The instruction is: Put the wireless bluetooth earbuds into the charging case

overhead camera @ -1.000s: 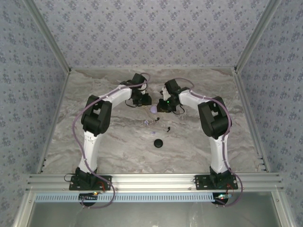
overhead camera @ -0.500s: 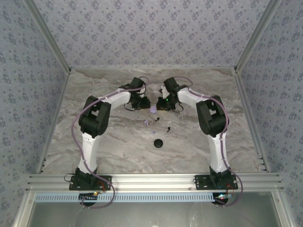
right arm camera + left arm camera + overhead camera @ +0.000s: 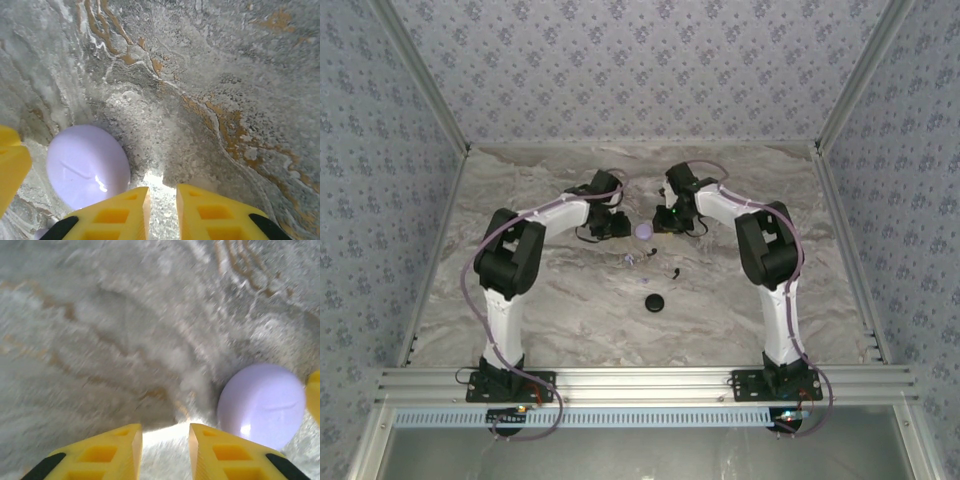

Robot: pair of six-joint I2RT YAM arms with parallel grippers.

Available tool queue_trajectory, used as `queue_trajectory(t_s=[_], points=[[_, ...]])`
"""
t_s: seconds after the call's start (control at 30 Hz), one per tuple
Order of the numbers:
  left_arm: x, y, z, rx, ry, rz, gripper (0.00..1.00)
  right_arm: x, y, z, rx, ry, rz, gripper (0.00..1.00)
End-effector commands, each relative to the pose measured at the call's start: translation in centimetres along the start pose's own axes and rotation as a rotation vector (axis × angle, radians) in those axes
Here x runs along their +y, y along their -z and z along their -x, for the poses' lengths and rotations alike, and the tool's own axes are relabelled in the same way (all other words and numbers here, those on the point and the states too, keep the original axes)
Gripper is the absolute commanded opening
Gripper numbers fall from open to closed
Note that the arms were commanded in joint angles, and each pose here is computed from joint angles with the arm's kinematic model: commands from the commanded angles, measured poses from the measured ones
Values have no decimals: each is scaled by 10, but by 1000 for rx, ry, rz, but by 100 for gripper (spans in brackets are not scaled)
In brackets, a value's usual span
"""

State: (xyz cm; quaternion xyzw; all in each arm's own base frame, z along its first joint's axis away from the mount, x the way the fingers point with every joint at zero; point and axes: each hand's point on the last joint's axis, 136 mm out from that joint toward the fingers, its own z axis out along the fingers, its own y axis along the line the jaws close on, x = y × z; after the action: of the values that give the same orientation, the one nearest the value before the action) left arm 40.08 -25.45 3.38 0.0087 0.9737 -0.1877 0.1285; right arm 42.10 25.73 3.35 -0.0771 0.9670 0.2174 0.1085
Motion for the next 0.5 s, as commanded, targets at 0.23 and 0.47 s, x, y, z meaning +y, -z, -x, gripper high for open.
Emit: queue_trajectory(t_s=[0.23, 0.47], points=[[-22, 25, 15, -81, 50, -267, 52, 35, 27, 10, -56, -50, 241, 32], [-32, 7, 12, -40, 78, -356, 55, 33, 14, 7, -31, -92, 255, 33]])
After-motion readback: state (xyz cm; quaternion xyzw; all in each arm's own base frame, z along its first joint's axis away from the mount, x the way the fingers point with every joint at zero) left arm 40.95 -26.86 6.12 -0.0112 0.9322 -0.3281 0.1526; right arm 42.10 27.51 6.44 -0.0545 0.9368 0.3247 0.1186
